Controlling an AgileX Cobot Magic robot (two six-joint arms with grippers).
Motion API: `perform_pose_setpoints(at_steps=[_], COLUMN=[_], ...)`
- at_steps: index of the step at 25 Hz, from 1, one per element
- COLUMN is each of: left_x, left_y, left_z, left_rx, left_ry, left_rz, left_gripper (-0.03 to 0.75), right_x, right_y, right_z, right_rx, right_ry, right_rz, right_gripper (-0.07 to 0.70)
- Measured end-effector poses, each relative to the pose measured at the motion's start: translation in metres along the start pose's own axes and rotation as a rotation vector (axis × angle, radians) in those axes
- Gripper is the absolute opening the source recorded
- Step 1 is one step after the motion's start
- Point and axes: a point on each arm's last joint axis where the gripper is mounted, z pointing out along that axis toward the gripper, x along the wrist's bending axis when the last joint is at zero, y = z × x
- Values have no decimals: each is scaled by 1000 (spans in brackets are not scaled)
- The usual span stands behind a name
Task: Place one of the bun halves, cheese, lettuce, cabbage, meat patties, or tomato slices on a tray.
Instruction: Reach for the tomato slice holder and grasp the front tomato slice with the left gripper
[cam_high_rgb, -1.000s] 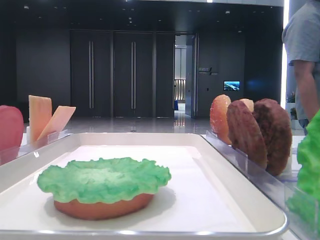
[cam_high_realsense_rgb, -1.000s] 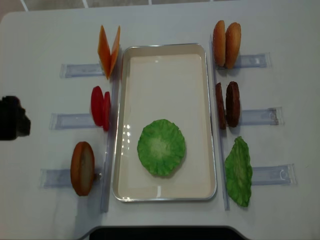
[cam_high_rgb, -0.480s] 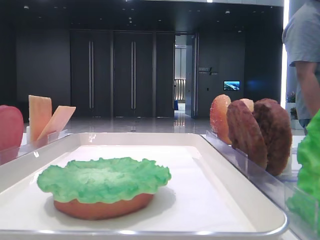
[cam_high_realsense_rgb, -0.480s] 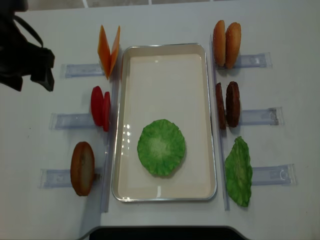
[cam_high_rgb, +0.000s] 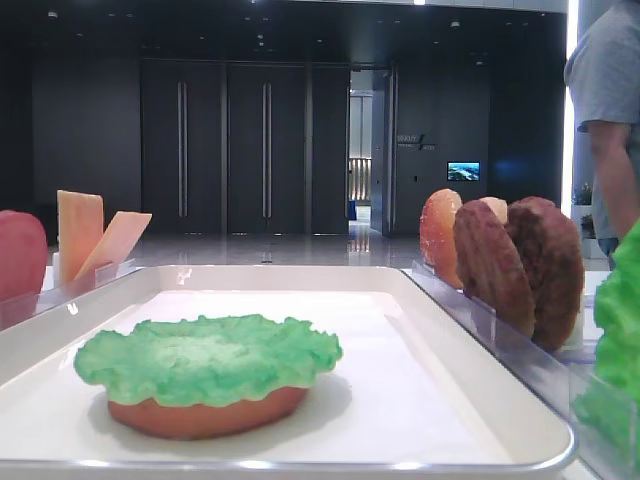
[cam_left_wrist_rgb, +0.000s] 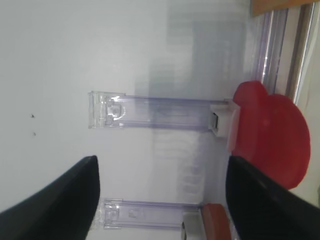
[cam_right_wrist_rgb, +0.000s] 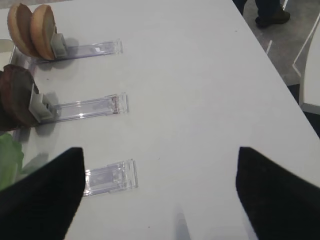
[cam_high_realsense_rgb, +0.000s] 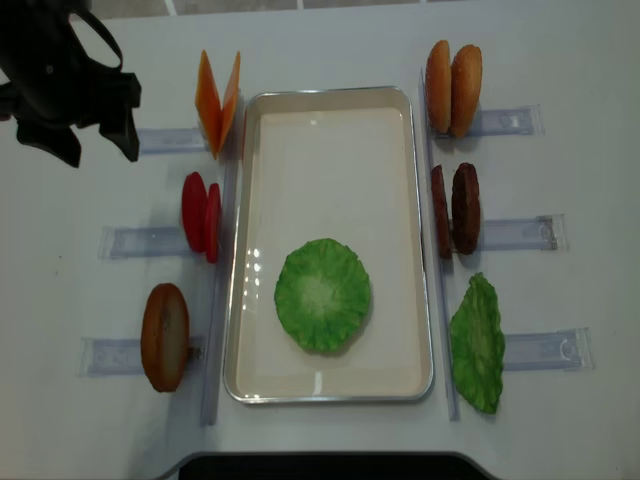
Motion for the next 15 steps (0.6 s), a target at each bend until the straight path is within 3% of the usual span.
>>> perform_pose_setpoints(at_steps=[2,6,15], left_x=[-4,-23,-86], left_y=[0,-3,-18], left_z=[0,-1,-6], left_rx=[-10,-20,-66], left_ry=[1,0,-52], left_rz=[-26,-32,37], left_gripper=[597,597,597], right_x=[0,0,0], right_y=[0,0,0], right_z=[0,0,0], right_rx=[0,0,0], right_ry=[0,0,0], right_rz=[0,-1,-1], right_gripper=[581,581,581])
